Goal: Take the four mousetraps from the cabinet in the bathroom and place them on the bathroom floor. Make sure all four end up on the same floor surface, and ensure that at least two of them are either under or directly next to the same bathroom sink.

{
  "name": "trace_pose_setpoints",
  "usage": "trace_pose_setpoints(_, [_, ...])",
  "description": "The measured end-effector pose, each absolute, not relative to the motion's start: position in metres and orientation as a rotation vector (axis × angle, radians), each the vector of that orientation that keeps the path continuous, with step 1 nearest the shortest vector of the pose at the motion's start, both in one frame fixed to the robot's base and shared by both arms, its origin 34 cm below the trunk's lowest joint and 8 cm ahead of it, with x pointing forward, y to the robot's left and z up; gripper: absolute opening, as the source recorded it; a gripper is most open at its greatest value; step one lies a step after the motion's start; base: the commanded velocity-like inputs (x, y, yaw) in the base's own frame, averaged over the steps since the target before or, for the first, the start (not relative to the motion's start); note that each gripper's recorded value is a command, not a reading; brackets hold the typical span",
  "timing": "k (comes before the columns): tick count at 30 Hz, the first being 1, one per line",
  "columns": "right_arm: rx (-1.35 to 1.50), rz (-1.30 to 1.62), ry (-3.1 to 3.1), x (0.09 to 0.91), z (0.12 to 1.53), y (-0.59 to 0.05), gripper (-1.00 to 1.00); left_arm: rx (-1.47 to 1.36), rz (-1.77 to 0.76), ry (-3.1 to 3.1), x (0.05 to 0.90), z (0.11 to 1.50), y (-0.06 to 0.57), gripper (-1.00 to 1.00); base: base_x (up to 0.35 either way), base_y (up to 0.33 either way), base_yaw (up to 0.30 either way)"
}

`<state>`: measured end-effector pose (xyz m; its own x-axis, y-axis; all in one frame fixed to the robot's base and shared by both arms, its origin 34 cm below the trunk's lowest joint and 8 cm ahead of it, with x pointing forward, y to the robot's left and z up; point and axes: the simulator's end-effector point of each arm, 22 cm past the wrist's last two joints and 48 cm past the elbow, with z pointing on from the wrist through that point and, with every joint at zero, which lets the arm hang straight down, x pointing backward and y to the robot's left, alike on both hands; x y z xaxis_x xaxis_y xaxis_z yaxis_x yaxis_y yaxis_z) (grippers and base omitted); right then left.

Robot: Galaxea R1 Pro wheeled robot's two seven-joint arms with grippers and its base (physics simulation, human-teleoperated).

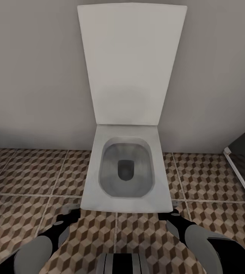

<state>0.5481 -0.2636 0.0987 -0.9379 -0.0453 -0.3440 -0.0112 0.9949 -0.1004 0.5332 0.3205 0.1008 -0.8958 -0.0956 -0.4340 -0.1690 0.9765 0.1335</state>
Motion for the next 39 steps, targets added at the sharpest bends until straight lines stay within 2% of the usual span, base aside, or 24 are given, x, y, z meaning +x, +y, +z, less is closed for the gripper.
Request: trace_pose_setpoints(39, [-0.043,-0.139,2.811,0.538,0.084,-0.264,-1.00,-0.183,0.233,2.715,0.522,0.086,0.313,-1.00,0.000,0.000,0.000])
